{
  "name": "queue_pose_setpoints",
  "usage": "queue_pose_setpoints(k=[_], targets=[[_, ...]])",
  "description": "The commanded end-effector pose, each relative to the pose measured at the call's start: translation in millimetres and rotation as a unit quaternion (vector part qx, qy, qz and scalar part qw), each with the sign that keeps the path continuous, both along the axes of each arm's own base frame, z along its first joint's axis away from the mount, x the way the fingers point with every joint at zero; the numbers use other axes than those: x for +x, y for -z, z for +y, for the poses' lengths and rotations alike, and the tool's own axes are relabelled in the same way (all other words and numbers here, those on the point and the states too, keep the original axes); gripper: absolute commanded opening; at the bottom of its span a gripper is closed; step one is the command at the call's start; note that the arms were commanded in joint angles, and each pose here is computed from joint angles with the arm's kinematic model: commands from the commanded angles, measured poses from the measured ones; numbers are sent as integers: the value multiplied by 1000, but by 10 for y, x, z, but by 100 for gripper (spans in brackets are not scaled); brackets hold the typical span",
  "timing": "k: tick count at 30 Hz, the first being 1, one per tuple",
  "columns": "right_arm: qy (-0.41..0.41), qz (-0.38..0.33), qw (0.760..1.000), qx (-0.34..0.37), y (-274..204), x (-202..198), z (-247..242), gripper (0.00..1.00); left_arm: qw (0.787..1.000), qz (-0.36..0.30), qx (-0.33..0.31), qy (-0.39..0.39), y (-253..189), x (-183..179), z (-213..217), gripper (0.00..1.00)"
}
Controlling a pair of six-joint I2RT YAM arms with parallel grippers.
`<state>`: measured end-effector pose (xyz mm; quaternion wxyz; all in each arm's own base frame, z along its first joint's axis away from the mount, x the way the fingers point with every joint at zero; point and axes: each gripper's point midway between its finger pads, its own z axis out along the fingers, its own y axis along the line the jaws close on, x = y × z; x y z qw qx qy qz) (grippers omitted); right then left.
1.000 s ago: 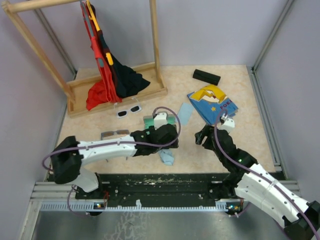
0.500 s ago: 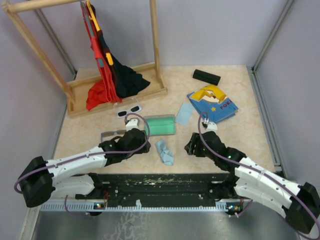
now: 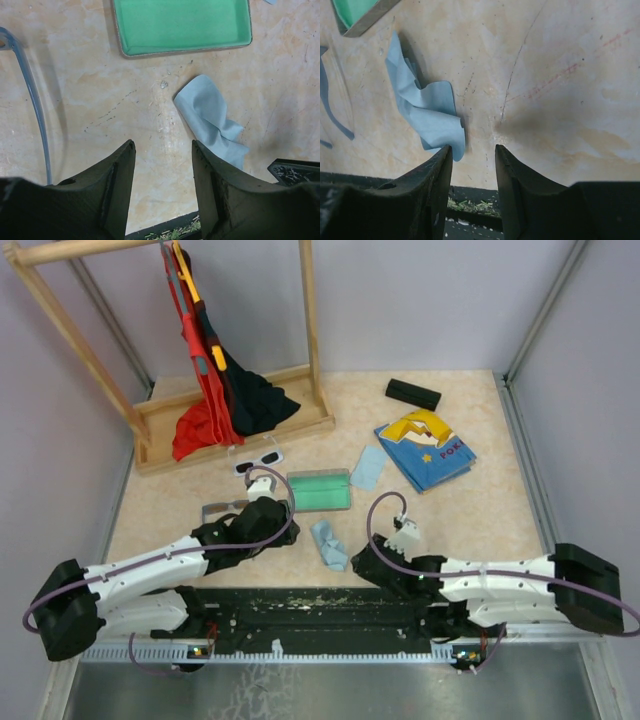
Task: Organize the sunglasses
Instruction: Adjust the glasses cleaning cloth at the center of the board.
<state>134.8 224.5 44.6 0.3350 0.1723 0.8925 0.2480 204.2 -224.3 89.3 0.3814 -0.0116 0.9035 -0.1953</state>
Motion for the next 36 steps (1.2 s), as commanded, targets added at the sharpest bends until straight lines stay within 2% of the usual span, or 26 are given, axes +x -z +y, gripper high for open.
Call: queue_pose_setpoints(k=[1,16,26,32,36], targets=[[106,8,991,81,-195,143,234,40,1000,-15,-13,10,-108,30,-42,54],[112,81,984,108,54,-52,446,43,1000,-23,-16,7,-129,3,25,53],[109,87,983,122,82,-55,540,42,1000,-19,-10,1,-95,-19,83,53],[108,97,982,117,168,-89,524,35,1000,-18,-13,-2,-83,-27,99,53],[109,94,983,112,179,-86,506,26,1000,-17,-12,-3,-69,-30,102,53]])
